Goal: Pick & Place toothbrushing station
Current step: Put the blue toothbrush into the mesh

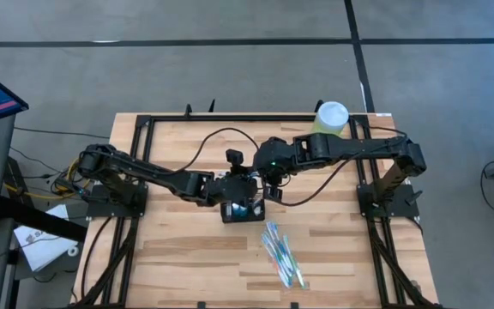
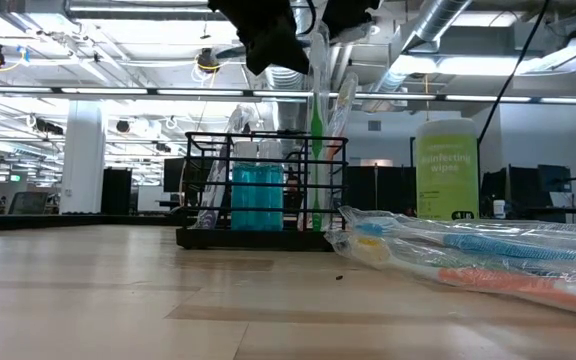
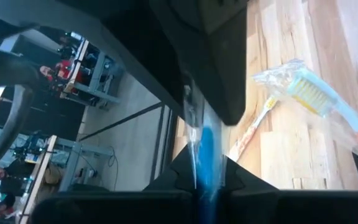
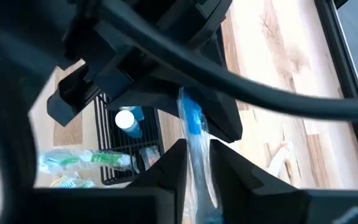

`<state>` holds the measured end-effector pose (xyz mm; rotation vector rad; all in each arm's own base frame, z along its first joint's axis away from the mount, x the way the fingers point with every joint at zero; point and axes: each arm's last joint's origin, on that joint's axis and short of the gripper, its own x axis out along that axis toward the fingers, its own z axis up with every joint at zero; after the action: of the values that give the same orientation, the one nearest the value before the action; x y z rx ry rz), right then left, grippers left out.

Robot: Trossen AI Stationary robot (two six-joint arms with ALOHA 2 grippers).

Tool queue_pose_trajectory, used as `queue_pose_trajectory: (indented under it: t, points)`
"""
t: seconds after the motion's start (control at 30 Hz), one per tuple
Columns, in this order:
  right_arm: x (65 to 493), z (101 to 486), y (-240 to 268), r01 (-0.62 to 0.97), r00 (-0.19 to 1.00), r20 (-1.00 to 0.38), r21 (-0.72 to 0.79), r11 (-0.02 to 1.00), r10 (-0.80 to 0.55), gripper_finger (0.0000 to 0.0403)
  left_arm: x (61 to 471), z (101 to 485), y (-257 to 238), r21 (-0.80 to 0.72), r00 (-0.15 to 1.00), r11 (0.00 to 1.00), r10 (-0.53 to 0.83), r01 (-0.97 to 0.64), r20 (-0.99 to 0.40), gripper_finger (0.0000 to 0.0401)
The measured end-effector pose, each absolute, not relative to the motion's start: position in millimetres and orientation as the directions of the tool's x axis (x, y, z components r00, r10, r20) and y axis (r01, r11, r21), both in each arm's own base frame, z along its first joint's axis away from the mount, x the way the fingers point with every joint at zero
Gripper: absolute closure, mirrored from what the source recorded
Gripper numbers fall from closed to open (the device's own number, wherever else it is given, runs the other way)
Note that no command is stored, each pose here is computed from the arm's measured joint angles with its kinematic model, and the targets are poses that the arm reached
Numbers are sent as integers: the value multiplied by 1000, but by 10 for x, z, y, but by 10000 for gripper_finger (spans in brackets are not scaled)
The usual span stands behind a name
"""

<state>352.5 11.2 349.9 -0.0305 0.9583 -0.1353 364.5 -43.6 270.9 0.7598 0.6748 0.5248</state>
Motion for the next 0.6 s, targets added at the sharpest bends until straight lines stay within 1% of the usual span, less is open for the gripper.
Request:
queue_pose_trajectory:
  t: [0.2,0.37,0.47,0.6]
  points:
    - [3511,3513,108,90,569,-812,-95,991,-130,311,3590,2643,-405,745,628,641,660,-184,-412,401]
    - [3417,3619,106,68,591,-796,-109,992,-128,287,3561,2610,-400,725,606,659,665,-201,-437,401]
    - [3303,3779,119,70,640,-758,-102,992,-123,281,3499,2666,-398,677,625,706,629,-209,-463,401]
    - [3138,3966,177,73,693,-713,-80,994,-108,282,3348,2780,-391,563,671,782,570,-267,-474,401]
